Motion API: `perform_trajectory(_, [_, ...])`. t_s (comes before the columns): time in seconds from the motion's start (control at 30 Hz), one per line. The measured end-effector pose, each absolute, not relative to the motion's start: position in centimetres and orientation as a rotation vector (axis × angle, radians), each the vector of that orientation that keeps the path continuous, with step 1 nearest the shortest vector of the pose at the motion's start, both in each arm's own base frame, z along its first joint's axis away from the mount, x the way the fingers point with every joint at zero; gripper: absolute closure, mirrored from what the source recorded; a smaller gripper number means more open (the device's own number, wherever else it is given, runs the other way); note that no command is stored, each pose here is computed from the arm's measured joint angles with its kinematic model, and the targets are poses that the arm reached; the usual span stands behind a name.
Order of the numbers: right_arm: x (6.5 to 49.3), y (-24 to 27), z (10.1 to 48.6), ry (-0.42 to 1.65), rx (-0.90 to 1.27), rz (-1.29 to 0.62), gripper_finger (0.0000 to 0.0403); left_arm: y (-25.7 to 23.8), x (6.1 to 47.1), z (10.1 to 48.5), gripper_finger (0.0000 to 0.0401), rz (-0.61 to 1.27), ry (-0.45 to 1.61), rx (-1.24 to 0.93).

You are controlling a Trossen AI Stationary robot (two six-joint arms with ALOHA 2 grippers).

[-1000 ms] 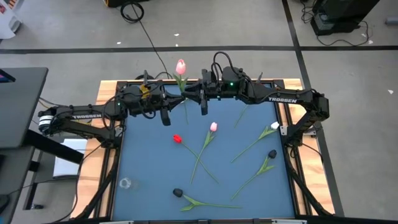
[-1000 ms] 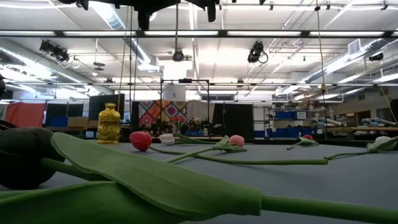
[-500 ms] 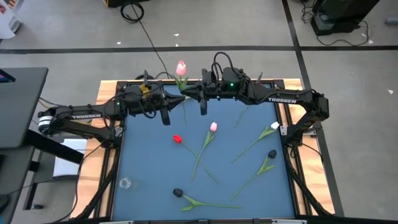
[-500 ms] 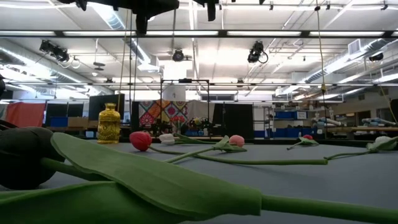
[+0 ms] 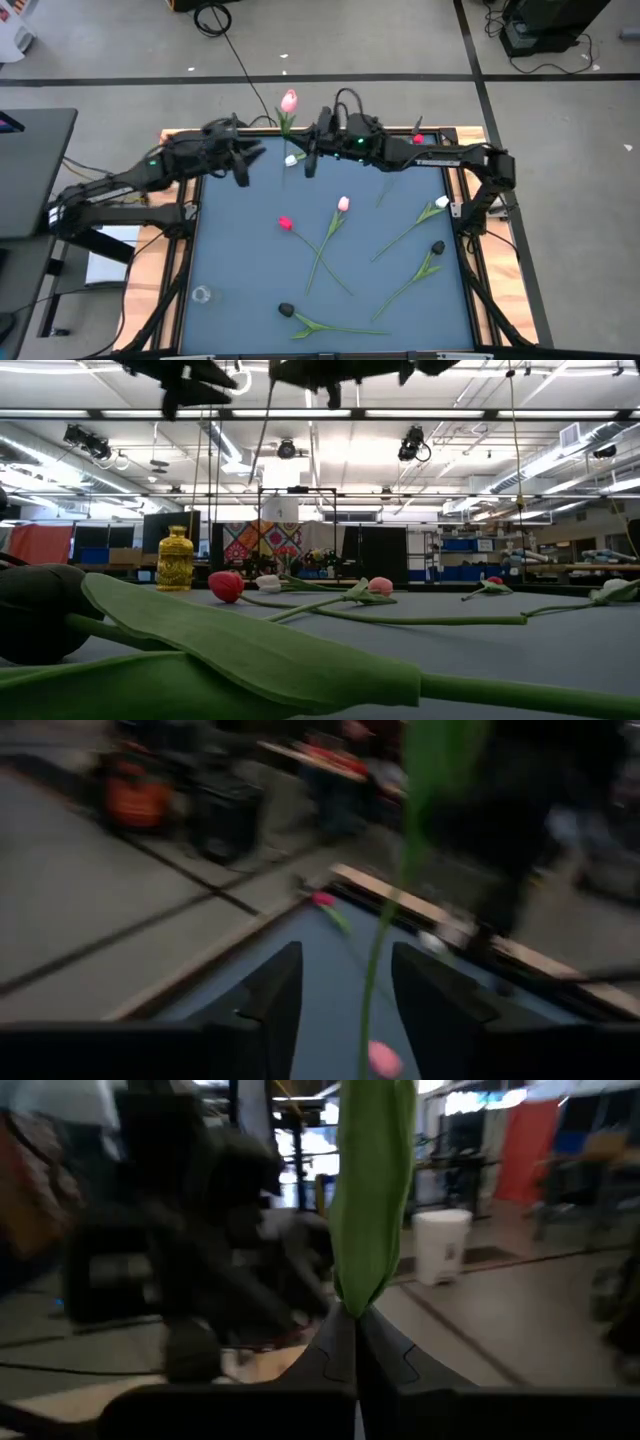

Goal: Sort flowers into vase by color
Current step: Put the left pink flower into the yellow vase

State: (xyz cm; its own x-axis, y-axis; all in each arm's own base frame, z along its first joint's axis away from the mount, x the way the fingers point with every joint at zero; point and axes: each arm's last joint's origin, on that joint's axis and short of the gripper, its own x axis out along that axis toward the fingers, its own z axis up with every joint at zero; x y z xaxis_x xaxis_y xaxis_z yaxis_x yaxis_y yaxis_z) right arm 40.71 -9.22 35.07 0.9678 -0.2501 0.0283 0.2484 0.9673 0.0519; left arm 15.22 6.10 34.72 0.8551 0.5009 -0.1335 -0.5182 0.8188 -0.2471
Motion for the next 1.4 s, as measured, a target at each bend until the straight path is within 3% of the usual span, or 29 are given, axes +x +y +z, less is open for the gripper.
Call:
perform_trajectory(0.27, [45.2, -11.4, 30.5, -0.034, 0.045, -0.329, 0.0402, 5.8, 11.0, 35.7, 0.0208, 0.836, -0.011, -0.215])
perform_trajectory(0.57, [51.2, -14.6, 31.2, 0.006, -0.009, -0.29, 0.0403, 5.6, 9.5, 33.6, 0.0204, 0.892, 0.241, -0.17])
perform_trajectory(0.83, [53.2, -18.9, 31.0, 0.015, 0.015, -0.212, 0.0403, 6.2, 8.8, 32.6, 0.0204, 0.997, 0.351, -0.189])
perform_trajectory(1.1, [51.6, -22.5, 30.8, 0.049, 0.072, -0.143, 0.0398, 8.5, 11.3, 31.8, 0.0217, 0.962, 0.382, -0.277])
perform_trajectory(1.4, [50.3, -24.7, 31.0, 0.046, 0.104, 0.022, 0.0397, 12.3, 15.8, 31.3, 0.0218, 0.971, 0.314, -0.195])
